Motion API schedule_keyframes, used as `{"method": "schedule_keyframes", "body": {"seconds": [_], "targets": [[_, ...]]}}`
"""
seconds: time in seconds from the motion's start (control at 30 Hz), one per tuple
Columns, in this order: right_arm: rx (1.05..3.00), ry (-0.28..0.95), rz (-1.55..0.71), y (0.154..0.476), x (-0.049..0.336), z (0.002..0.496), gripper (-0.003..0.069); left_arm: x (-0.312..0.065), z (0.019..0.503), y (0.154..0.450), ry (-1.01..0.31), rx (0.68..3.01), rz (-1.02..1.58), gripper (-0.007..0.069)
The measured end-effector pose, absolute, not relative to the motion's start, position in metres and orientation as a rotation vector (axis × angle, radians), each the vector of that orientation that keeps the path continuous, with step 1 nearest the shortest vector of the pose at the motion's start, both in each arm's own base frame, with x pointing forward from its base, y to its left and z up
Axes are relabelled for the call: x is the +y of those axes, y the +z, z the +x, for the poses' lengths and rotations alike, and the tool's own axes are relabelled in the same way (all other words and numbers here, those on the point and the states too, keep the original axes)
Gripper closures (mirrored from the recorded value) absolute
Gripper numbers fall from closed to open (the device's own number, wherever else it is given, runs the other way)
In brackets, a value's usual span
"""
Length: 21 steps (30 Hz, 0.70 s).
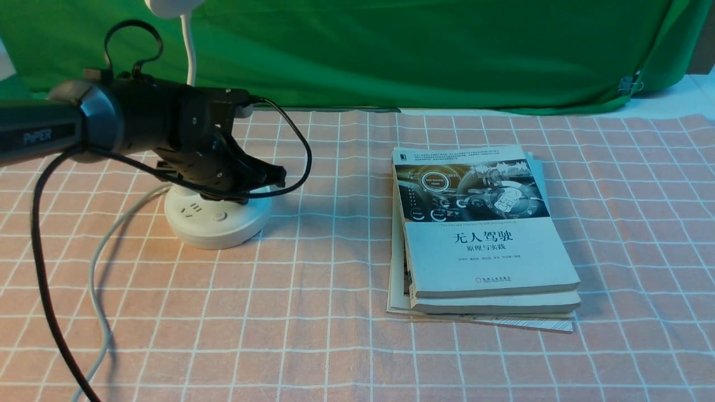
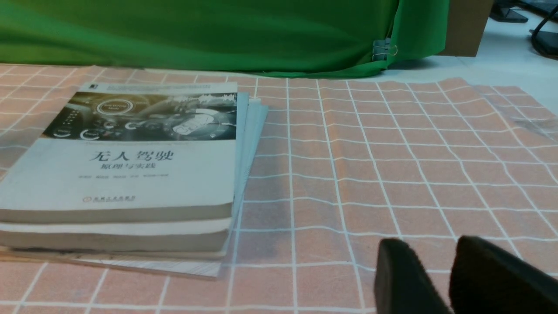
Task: Turn on the table lamp on the pink coffee tablecloth with your hand.
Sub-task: 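Press the power button on the lamp base to turn the lamp on with the left gripper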
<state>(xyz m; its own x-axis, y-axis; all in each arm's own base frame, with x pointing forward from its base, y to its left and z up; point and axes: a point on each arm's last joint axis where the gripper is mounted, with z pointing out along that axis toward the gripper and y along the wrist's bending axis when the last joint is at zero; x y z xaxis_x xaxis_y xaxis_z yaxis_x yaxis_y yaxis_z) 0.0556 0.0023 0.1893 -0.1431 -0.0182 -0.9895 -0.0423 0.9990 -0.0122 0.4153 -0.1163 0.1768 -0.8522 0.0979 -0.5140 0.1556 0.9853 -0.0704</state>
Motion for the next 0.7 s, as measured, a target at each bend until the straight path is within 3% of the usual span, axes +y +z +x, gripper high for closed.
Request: {"method": "schedule_keyframes", "body": {"seconds": [0.4, 0.7], "targets": [[1.714, 0.021, -0.045, 0.189, 0.002, 0.056, 0.0419, -0.117, 0.419, 0.165, -0.138, 2.639, 0.181, 0.0602], [1.714, 0.021, -0.045, 0.189, 0.002, 0.056, 0.0419, -0.110, 0.374, 0.212, -0.190, 2.714, 0.205, 0.0602]]}}
